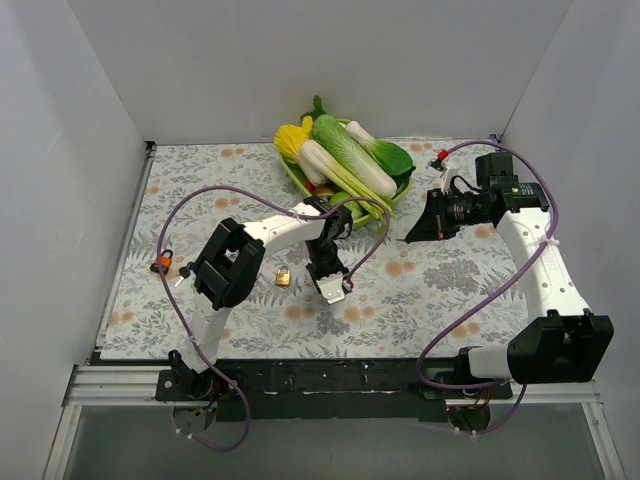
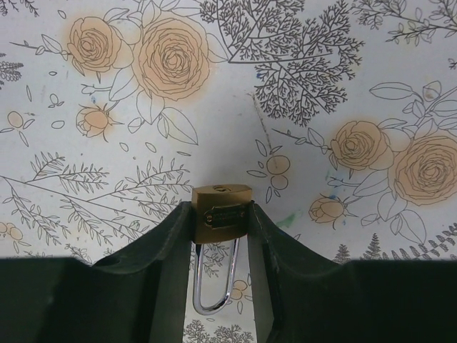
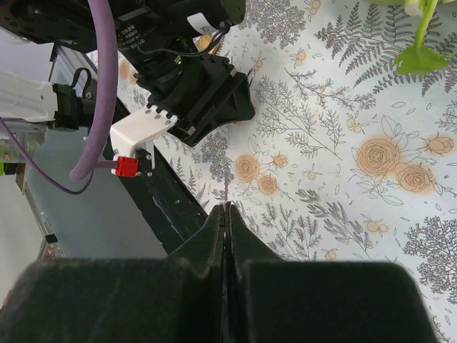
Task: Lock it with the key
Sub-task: Place the lock at the center of the board.
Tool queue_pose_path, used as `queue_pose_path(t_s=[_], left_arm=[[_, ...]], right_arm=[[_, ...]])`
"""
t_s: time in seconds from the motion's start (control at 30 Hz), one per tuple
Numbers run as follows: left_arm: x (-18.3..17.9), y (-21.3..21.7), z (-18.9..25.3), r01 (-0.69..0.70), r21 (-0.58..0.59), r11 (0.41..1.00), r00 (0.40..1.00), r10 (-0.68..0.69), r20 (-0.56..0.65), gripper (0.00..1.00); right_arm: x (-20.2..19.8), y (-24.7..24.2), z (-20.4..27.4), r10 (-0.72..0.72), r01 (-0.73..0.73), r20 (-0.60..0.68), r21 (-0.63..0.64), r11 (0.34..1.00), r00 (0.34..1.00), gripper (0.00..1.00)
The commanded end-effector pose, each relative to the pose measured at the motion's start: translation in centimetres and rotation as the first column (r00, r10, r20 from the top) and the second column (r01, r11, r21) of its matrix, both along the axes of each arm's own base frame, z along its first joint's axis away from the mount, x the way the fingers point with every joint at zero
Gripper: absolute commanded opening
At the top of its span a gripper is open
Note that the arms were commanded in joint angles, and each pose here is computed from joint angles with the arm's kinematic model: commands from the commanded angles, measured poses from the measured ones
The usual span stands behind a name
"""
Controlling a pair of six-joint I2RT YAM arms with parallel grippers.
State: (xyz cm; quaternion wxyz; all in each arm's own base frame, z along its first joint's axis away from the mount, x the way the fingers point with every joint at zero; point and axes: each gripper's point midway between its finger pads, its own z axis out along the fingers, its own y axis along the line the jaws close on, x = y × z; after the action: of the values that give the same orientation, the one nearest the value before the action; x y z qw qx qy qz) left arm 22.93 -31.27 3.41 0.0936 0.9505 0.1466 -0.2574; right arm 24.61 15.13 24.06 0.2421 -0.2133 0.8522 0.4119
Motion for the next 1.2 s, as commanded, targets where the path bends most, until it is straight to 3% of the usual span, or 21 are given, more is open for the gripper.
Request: queue_pose_path(t_s=[0.0, 0.13, 0.2, 0.37, 0.43, 0.5, 0.87, 1.07, 1.17], left_arm=[[0.9, -1.8, 0.5, 0.113, -0.104, 0.988, 0.992, -0.107, 0.064, 0.15], [0.9, -1.9, 0.3, 0.129, -0.115, 0.985, 0.990, -0.122, 0.065, 0.17], [0.7, -2.0, 0.1, 0.134, -0.123, 0.983, 0.990, -0.127, 0.061, 0.23], [0.8, -2.0, -0.1, 0.126, -0.127, 0.984, 0.990, -0.116, 0.082, 0.50], [1.0, -2.1, 0.4, 0.116, -0.132, 0.984, 0.991, -0.105, 0.087, 0.71], [0.9, -2.4, 1.3, 0.098, -0.146, 0.984, 0.993, -0.088, 0.074, 0.78], [-0.1, -0.7, 9.1, 0.029, -0.196, 0.980, 0.995, -0.009, 0.103, 0.80], [-0.5, 3.2, 13.3, -0.215, -0.193, 0.957, 0.970, 0.232, 0.071, 0.82], [-0.7, 5.0, 15.6, -0.401, -0.194, 0.895, 0.912, 0.409, 0.005, 0.82]], right_arm=[[-0.1, -0.2, 0.7, -0.013, 0.013, 0.034, 0.008, 1.000, 0.999, 0.01], [-0.1, -0.2, 0.7, -0.016, 0.016, 0.034, 0.007, 1.000, 0.999, 0.01], [0.0, -0.3, 0.7, -0.018, 0.018, 0.034, 0.005, 1.000, 0.999, 0.01], [0.1, -0.4, 0.6, -0.024, 0.024, 0.037, -0.003, 1.000, 0.999, 0.01], [0.1, -0.4, 0.6, -0.020, 0.020, 0.038, -0.004, 1.000, 0.999, 0.01], [0.1, -0.4, 0.5, -0.022, 0.022, 0.035, -0.004, 1.000, 0.999, 0.01], [-0.2, -0.7, -1.4, -0.020, 0.021, 0.010, -0.026, 0.999, 1.000, 0.01], [-1.1, -0.4, -4.0, 0.063, -0.064, -0.024, -0.024, 0.998, 0.998, 0.01], [-1.5, 0.0, -5.4, 0.101, -0.103, -0.039, -0.035, 0.994, 0.994, 0.01]])
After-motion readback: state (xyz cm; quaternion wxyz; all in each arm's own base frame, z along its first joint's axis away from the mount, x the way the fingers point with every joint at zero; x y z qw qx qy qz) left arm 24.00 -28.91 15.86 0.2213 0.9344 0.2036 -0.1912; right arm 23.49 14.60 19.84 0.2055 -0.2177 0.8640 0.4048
